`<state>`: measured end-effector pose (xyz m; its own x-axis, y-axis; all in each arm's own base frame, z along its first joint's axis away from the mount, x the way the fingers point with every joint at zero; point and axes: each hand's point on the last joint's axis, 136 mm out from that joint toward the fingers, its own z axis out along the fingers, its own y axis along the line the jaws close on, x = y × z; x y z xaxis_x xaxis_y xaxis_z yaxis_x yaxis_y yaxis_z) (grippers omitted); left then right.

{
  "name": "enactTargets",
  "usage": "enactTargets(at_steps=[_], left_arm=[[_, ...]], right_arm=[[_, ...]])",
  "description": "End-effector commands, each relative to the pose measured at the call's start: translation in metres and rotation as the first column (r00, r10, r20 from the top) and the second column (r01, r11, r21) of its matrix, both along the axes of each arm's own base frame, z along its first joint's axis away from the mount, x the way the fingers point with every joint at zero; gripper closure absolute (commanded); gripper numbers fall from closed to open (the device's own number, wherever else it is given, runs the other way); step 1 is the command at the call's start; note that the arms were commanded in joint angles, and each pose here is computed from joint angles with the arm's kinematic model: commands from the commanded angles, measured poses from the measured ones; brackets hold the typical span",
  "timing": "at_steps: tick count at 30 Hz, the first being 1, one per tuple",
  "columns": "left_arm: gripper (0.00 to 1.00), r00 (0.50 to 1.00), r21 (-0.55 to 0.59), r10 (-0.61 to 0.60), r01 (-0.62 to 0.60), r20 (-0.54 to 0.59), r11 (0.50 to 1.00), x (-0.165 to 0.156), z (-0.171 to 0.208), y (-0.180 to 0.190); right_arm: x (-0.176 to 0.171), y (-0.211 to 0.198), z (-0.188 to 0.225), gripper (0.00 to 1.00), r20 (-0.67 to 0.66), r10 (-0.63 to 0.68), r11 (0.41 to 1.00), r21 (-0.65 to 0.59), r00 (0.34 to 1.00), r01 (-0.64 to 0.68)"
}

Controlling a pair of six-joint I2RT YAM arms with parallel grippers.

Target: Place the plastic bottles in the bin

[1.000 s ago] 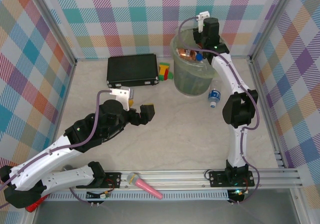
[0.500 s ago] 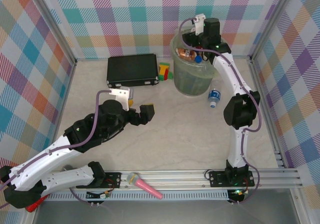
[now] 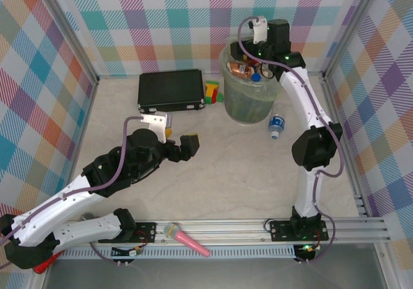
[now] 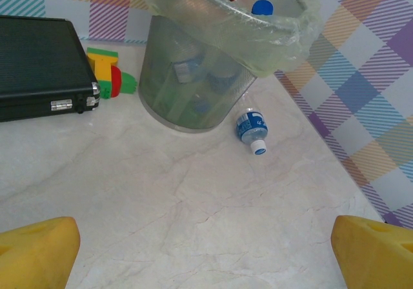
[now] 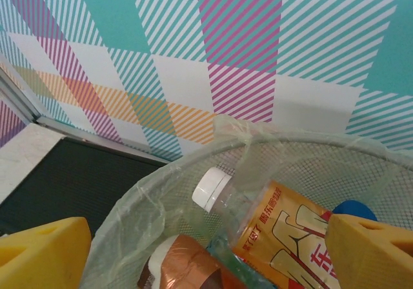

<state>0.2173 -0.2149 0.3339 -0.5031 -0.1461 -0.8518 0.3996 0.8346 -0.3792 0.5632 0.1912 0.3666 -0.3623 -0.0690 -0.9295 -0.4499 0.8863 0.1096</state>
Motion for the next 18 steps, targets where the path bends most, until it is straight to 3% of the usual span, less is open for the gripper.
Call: enactTargets(at_steps=[1, 9, 13, 18], left_arm=[[0.00, 1.000, -0.021, 0.008, -0.008, 0.007, 1.000, 0.000, 0.003, 0.003], [0.00, 0.999, -0.031, -0.048, 0.047, -0.016, 0.998, -0.002, -0.005, -0.012], [0.00, 0.995, -0.037, -0.096, 0.095, -0.037, 0.995, -0.002, -0.012, -0.026], [0.00, 0.988, -0.040, -0.137, 0.135, -0.064, 0.990, 0.000, -0.024, -0.043]], right_arm=[[-0.017, -0.019, 0.036, 0.02, 0.020, -0.080, 0.995, 0.052, 0.997, 0.079], [-0.054, -0.075, 0.025, 0.01, -0.030, -0.328, 0.940, 0.085, 0.944, 0.330], [-0.090, -0.113, 0.013, 0.01, -0.055, -0.462, 0.876, 0.132, 0.885, 0.465], [-0.136, -0.151, -0.018, 0.01, -0.145, -0.506, 0.835, 0.168, 0.850, 0.525]])
